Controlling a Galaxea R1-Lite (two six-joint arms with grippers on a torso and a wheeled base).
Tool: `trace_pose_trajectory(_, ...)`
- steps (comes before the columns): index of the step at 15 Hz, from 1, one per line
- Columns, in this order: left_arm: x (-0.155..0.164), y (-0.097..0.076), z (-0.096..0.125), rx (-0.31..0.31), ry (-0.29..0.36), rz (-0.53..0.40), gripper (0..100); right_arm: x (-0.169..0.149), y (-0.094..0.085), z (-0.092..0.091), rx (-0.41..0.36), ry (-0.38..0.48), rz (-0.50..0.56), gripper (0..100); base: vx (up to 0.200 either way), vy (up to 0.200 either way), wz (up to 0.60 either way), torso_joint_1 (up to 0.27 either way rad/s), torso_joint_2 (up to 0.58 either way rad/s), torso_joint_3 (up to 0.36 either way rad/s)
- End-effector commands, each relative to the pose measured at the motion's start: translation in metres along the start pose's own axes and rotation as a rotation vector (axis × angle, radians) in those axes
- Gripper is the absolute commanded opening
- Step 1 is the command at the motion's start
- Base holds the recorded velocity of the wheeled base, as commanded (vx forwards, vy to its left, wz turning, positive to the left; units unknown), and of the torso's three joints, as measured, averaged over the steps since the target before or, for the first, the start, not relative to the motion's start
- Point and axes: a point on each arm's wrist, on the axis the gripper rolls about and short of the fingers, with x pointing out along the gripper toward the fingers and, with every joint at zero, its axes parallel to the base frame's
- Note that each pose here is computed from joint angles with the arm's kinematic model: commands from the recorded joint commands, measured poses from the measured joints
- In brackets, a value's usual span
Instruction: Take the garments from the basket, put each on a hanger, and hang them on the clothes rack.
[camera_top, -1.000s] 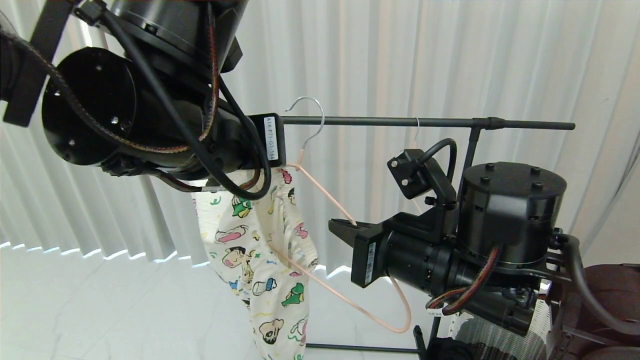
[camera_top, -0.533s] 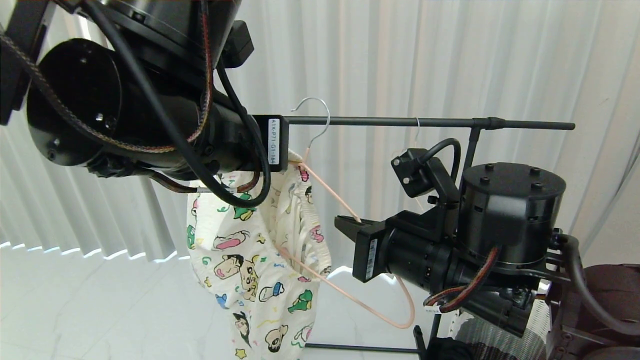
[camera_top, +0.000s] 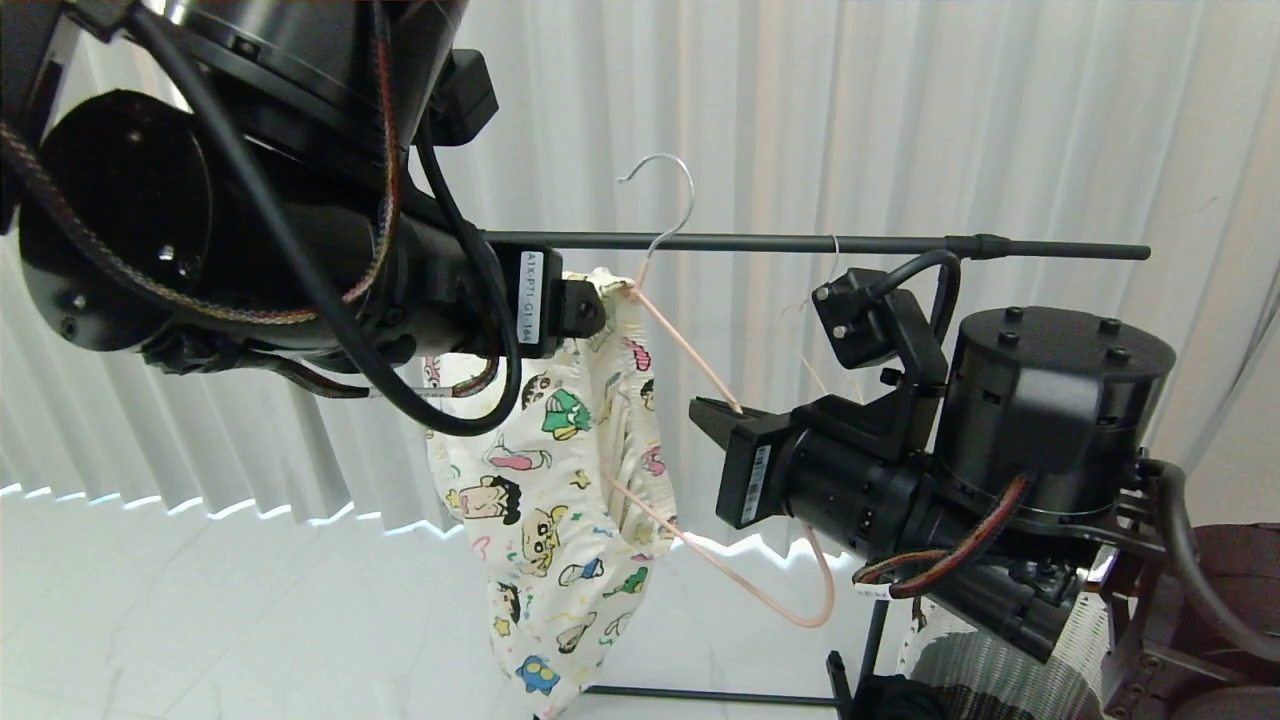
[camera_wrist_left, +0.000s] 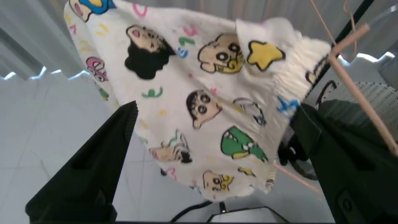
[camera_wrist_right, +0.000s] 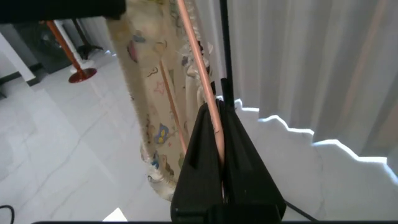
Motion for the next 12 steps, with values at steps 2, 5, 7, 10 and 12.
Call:
trace_pose_trajectory(2,-0.023,0.000,-0.015,0.032,0.004,-0.057,100,-0.001,-0.009,0.006,-0.025,-0.020,-0.026,0,0.000,0.000,0.00,0.000,0.00,0.000)
trace_pose_trajectory(5,-0.033,0.006,-0.038,0.073,0.046,-0.069,100,-0.005,-0.013,0.011,-0.045,-0.038,-0.034,0,0.000,0.000,0.00,0.000,0.00,0.000)
trace_pose_trajectory(7,-0.049,0.016,-0.057,0.100,0.058,-0.090,100,-0.015,-0.020,0.010,-0.100,-0.024,-0.038,0,0.000,0.000,0.00,0.000,0.00,0.000)
trace_pose_trajectory(10,-0.075,0.041,-0.088,0.201,0.018,-0.130,100,-0.032,-0.033,0.004,-0.164,0.028,0.021,0,0.000,0.000,0.00,0.000,0.00,0.000)
trace_pose_trajectory(12,-0.077,0.057,-0.095,0.233,-0.049,-0.100,100,-0.046,-0.035,0.002,-0.191,0.050,0.077,0,0.000,0.000,0.00,0.000,0.00,0.000)
